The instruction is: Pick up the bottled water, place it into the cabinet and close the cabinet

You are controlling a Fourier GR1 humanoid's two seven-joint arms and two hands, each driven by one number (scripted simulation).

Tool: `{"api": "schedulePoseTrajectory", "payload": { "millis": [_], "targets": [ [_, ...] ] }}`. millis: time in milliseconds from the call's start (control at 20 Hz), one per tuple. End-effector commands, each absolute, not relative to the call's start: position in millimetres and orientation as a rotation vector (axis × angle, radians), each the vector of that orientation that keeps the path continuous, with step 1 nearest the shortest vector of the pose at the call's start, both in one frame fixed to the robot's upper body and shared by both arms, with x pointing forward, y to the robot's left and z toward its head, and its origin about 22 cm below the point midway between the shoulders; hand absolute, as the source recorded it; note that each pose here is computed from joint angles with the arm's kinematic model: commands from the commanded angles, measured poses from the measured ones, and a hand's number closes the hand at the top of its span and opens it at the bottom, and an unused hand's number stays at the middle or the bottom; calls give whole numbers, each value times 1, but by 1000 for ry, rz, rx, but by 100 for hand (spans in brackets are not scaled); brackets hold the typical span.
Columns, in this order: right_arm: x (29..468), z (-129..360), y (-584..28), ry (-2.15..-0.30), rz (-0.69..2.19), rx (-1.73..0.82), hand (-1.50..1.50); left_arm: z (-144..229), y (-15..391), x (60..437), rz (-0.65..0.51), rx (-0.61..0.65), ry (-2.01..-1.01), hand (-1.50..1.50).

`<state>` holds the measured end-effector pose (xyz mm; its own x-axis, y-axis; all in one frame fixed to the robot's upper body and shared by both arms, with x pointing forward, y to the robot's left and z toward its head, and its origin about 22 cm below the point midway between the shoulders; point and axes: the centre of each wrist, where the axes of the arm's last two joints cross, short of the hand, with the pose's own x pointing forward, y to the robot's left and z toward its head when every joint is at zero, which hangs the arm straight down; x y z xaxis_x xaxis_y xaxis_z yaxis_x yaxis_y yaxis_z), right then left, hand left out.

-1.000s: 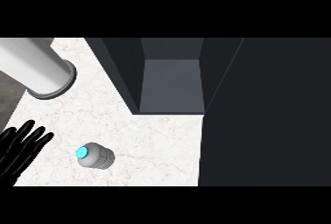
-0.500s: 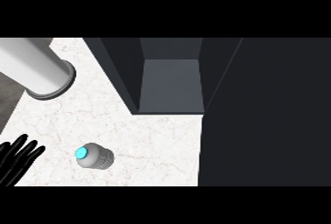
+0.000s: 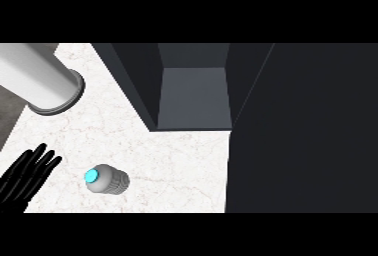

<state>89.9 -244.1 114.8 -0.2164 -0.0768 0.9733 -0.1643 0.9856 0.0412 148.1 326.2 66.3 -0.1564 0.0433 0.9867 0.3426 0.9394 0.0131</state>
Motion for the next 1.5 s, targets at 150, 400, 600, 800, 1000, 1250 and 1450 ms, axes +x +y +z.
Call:
{"api": "schedulePoseTrajectory", "payload": {
  "millis": [150,400,600,800,1000,1250,1450],
  "targets": [
    [66,134,-244,-1856,90,169,-150,18,342,173,-254,-249,-1675,-150],
    [49,134,-244,-1842,114,203,-150,-20,322,176,-262,-240,-1636,-150],
    [43,141,-241,-1840,108,209,-150,-43,326,194,-246,-243,-1629,-150],
    [35,134,-253,-1838,100,195,-150,-78,325,186,-205,-219,-1635,-150],
    [32,148,-242,-1835,107,192,-150,-100,322,205,-171,-183,-1644,-150],
    [36,143,-245,-1840,129,213,-150,-117,332,218,-156,-273,-1576,-150],
    [32,134,-242,-1831,99,214,-150,-137,330,208,-170,-393,-1530,-150]
  ]
}}
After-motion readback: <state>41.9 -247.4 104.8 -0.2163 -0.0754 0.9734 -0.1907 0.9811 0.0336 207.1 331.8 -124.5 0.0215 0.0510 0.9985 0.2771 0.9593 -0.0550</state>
